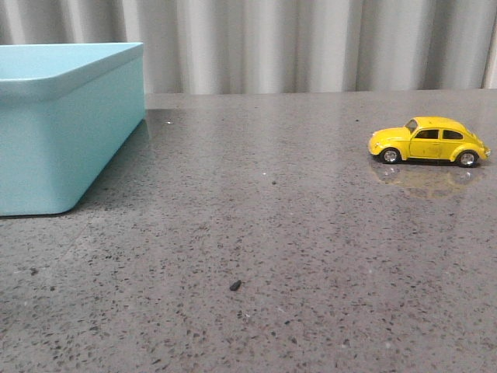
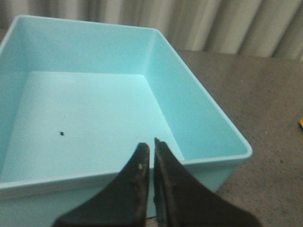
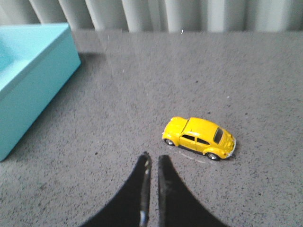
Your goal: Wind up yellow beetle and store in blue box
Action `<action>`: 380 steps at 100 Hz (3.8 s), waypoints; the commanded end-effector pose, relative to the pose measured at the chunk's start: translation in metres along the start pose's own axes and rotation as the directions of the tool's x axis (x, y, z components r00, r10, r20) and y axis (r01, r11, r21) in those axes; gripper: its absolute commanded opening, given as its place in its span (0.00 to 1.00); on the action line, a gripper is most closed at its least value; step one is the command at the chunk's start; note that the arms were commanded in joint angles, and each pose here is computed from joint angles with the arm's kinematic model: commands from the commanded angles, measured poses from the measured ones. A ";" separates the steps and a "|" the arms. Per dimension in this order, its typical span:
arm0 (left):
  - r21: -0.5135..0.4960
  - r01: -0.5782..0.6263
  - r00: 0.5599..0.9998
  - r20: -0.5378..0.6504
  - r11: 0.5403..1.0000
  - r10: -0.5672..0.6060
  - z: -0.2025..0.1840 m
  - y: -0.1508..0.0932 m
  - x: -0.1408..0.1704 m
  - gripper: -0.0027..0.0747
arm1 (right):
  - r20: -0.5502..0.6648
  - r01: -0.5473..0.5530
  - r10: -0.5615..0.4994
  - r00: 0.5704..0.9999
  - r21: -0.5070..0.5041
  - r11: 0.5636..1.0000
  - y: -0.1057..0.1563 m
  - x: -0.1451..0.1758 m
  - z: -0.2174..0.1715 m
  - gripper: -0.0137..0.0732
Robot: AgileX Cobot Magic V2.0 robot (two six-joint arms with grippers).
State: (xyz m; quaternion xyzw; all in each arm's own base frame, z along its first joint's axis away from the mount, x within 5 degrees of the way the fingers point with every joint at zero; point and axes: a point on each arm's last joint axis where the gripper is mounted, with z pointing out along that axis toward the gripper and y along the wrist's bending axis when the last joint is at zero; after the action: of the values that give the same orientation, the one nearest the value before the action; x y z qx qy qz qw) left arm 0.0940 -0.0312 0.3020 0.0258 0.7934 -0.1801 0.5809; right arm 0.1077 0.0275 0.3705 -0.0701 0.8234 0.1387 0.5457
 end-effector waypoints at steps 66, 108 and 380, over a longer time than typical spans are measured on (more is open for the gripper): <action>0.233 -0.073 0.983 -0.146 0.970 0.109 0.025 -0.032 0.002 0.01 | -0.502 0.127 -0.118 0.857 -0.016 0.992 -0.019 -0.056 0.132 0.11; 0.243 -0.076 0.992 -0.075 0.967 0.097 0.021 -0.037 -0.015 0.01 | -0.517 0.078 -0.061 0.854 0.011 0.997 -0.026 -0.055 0.165 0.11; 0.242 -0.105 0.994 0.036 0.965 0.099 0.017 -0.040 -0.035 0.01 | -0.635 -0.025 0.061 0.770 0.066 0.997 -0.056 -0.024 0.241 0.11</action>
State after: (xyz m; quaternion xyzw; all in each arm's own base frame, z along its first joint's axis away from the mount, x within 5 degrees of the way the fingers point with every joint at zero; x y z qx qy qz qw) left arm 0.1088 -0.0676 0.3216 0.1464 0.7861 -0.2332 0.5534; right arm 0.3443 0.0480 0.2850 -0.0774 0.9684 0.1003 0.2149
